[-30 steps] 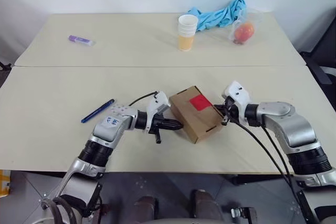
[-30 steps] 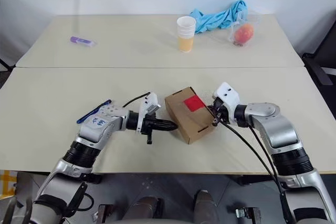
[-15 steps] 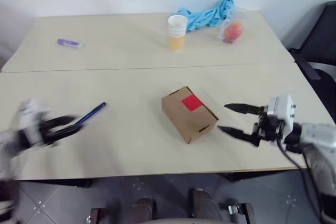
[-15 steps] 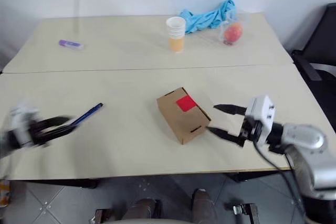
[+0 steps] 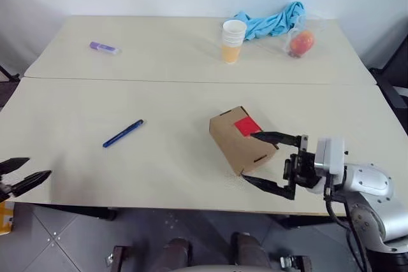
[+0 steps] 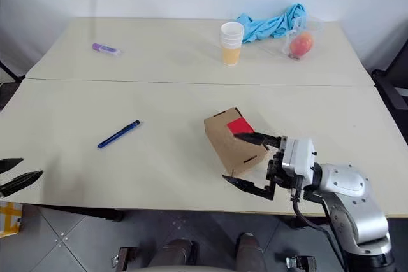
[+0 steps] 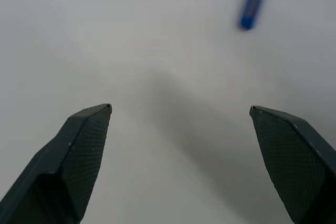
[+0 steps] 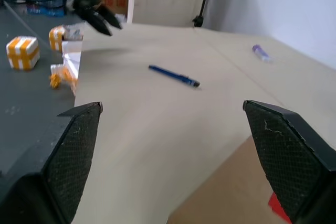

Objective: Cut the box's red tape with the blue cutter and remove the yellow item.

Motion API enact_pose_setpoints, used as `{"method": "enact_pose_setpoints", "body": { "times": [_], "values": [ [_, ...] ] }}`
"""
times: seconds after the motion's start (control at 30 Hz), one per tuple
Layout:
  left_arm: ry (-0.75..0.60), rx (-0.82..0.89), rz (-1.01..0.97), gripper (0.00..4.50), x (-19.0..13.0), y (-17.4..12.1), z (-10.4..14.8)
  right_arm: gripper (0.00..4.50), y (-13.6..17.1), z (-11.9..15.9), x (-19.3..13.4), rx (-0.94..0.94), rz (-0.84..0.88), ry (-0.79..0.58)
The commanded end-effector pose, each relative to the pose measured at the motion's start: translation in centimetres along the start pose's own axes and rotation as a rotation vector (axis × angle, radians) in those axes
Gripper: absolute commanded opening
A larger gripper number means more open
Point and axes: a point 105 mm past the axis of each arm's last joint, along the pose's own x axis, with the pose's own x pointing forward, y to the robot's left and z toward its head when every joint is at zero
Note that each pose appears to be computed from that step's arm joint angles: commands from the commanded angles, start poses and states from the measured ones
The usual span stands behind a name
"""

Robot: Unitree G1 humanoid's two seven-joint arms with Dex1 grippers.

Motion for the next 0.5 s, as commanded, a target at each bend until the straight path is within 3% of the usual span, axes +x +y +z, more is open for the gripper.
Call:
{"method": "enact_pose_setpoints", "body": {
  "times": [0.03,0.17,0.5],
  "values": [
    [-0.002,0.079,-0.091,4.47,3.0,-0.9,1.6,4.50,0.2,2.2,-0.9,-0.056,0.003,-0.015],
    [0.026,0.114,-0.136,4.47,6.2,-0.8,1.7,4.50,0.8,2.9,-1.9,-0.039,-0.002,0.012],
    [0.169,0.061,-0.184,4.47,8.5,-0.7,-1.5,4.50,0.0,2.6,-4.4,-0.059,-0.163,0.065]
  ]
}}
